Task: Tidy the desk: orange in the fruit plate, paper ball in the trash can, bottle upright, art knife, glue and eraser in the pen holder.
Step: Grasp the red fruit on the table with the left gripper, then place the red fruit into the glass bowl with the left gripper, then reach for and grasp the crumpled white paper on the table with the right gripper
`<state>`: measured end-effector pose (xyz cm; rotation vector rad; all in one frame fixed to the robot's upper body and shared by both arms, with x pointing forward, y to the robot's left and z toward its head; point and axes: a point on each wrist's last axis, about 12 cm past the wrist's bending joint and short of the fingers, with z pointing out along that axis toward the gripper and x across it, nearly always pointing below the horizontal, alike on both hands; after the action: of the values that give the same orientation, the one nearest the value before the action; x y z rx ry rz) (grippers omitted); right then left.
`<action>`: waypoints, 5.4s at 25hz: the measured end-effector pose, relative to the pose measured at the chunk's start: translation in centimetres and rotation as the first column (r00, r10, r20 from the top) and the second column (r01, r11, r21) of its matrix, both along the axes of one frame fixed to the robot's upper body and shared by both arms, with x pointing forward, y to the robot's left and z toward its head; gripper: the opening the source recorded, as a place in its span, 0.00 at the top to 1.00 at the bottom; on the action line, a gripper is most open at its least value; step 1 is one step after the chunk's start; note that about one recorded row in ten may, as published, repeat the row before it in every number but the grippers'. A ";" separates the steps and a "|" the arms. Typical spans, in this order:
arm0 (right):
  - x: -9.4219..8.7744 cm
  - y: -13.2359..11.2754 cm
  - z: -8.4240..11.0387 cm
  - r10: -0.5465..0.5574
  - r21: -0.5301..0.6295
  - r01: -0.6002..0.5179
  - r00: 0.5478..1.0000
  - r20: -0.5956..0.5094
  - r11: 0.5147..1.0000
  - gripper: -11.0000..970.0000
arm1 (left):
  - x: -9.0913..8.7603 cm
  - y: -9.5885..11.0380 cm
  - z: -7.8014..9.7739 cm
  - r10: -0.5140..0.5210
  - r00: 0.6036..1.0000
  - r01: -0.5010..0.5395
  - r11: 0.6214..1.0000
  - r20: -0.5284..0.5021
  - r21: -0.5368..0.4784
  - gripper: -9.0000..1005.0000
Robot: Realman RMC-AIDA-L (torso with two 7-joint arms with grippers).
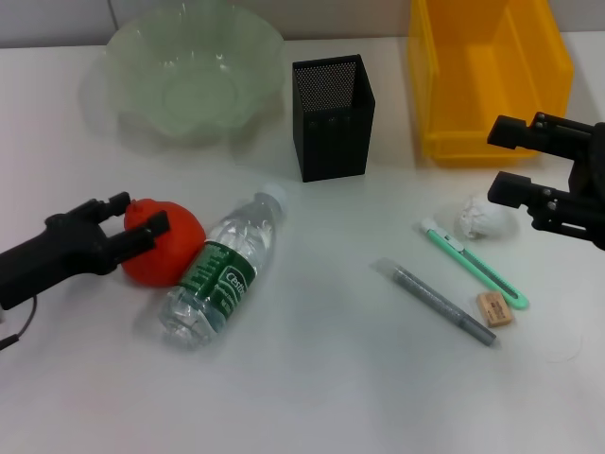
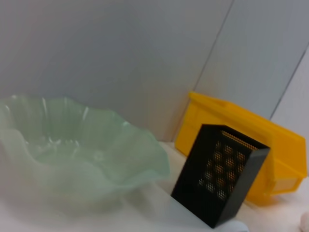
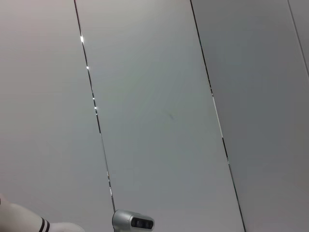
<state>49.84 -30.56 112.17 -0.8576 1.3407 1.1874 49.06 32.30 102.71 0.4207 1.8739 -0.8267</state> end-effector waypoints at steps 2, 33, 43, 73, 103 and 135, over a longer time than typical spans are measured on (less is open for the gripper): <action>0.0 0.0 0.0 -0.002 0.000 0.002 1.000 -0.001 1.000 0.32 | 0.2 -0.4 -0.1 -0.014 1.000 0.014 1.000 -0.015 0.007 0.27; -0.1 0.0 -0.1 -0.013 0.005 0.013 1.000 0.012 1.000 0.32 | 1.7 0.5 3.8 -0.020 0.986 0.034 0.996 0.166 -0.087 0.74; -0.2 0.4 -0.2 -0.012 0.023 0.012 1.000 0.004 1.000 0.32 | 7.6 0.2 8.5 0.171 0.892 -0.132 0.984 0.419 -0.122 0.84; -0.7 0.5 -1.1 -0.062 0.039 0.063 0.998 -0.032 0.997 0.32 | 13.5 -7.7 8.4 0.031 0.913 -0.081 0.991 0.406 0.107 0.37; 8.6 3.5 8.0 -0.772 -0.820 0.173 0.485 -0.411 0.545 0.32 | 6.4 -6.8 4.0 -0.045 0.950 0.068 0.995 0.308 -0.066 0.33; 12.7 9.3 4.1 -0.771 -0.900 -0.048 0.499 -0.396 0.432 0.38 | 7.2 -6.5 3.6 -0.012 0.960 0.018 1.000 0.280 -0.020 0.33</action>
<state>62.51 -21.25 116.29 -0.4773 2.8698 0.3493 56.22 25.83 106.34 0.5108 1.5996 -0.7558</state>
